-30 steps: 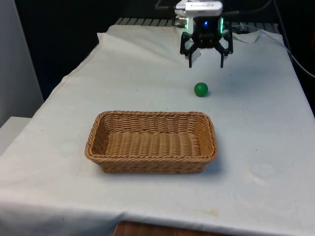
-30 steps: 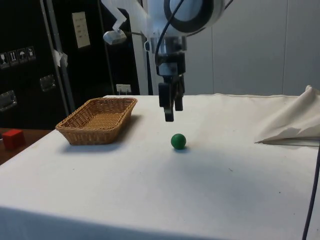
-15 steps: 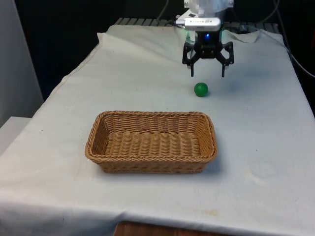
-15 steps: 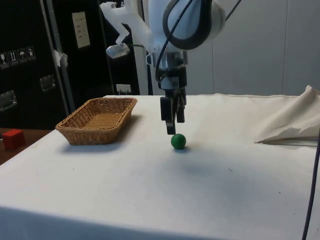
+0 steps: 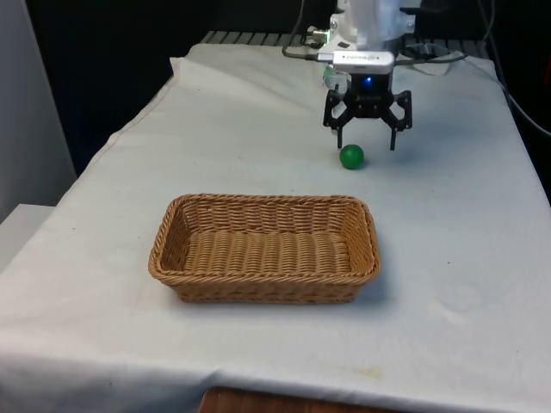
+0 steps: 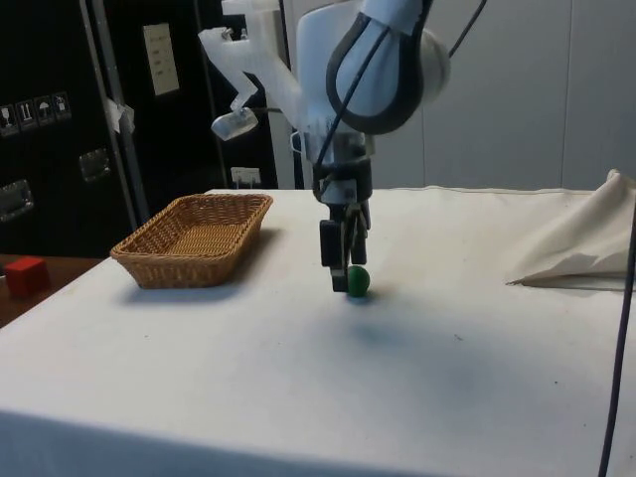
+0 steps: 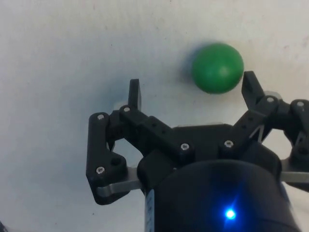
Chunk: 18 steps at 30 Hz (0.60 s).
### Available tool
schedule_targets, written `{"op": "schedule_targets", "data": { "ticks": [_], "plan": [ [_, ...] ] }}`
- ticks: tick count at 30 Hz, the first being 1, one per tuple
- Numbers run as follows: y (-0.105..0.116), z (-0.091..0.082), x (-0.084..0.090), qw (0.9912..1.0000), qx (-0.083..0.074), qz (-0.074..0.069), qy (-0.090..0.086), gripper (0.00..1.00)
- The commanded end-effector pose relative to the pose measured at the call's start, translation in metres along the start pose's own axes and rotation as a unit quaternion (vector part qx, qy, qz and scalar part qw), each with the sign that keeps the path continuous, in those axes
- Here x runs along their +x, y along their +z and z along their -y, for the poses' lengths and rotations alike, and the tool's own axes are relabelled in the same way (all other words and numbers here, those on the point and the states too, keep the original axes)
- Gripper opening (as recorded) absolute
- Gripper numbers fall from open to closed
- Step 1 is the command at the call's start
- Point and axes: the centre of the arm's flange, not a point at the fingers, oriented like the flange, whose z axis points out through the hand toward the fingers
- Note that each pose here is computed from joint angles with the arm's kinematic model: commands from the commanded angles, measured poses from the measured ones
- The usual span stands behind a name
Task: Pick up the ball and place it into the basket.
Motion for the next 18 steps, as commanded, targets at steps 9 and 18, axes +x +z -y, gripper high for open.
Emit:
{"op": "schedule_targets", "data": {
  "ticks": [9, 18],
  "plan": [
    [0.010, 0.000, 0.002, 0.99993, -0.008, -0.005, -0.007, 1.00],
    [0.015, 0.000, 0.002, 0.99982, -0.011, -0.002, -0.015, 1.00]
  ]
}}
